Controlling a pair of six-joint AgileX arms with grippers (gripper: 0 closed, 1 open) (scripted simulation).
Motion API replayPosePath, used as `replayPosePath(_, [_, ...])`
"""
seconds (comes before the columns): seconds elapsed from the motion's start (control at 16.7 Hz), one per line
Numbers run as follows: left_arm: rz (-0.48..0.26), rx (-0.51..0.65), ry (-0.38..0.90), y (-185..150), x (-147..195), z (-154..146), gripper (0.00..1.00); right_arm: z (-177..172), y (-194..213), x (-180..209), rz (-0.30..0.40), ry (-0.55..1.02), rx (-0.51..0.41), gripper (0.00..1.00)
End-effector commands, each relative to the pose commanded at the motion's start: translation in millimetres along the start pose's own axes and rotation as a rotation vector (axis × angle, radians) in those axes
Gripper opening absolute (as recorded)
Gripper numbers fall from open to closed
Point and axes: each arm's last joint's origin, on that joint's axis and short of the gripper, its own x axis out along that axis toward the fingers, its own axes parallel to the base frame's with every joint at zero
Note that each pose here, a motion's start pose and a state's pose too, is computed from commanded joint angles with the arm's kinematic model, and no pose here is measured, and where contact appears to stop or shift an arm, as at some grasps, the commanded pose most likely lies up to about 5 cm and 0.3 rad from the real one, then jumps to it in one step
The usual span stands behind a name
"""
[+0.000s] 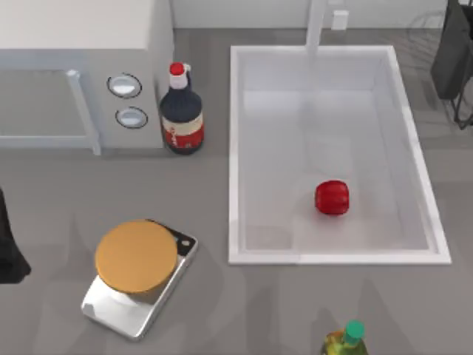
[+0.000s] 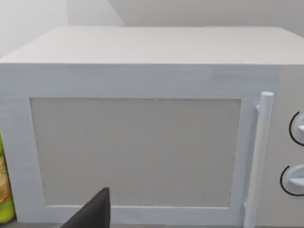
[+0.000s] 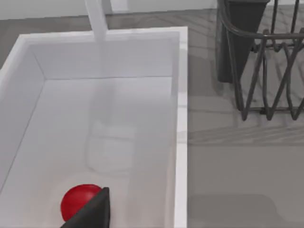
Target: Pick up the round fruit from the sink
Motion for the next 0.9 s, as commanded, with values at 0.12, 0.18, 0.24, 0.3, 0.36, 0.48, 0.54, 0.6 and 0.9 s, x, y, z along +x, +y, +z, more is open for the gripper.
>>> replayPosePath(0.12, [0.000,0.000,0.000,0.0,0.0,0.0,1.00,27.8,10.1,18.4,0.012,0.130,0.018,1.00])
replayPosePath(0.18, [0.000,0.000,0.000,0.0,0.0,0.0,1.00,40.7,16.0,30.6,0.015,0.198,0.026,1.00])
replayPosePath(0.24, [0.000,0.000,0.000,0.0,0.0,0.0,1.00,52.5,22.6,44.8,0.017,0.266,0.032,1.00])
replayPosePath(0.3, [0.000,0.000,0.000,0.0,0.0,0.0,1.00,62.7,29.8,60.6,0.017,0.336,0.038,1.00])
replayPosePath(0.36, [0.000,0.000,0.000,0.0,0.0,0.0,1.00,71.2,37.6,78.0,0.014,0.405,0.042,1.00])
replayPosePath(0.48, [0.000,0.000,0.000,0.0,0.0,0.0,1.00,81.9,54.5,115.7,0.005,0.541,0.047,1.00])
replayPosePath(0.54, [0.000,0.000,0.000,0.0,0.0,0.0,1.00,84.0,63.4,135.4,-0.003,0.607,0.047,1.00])
replayPosePath(0.6, [0.000,0.000,0.000,0.0,0.0,0.0,1.00,83.9,72.4,155.1,-0.013,0.672,0.046,1.00])
replayPosePath(0.9, [0.000,0.000,0.000,0.0,0.0,0.0,1.00,58.2,113.6,241.4,-0.075,0.943,0.030,1.00])
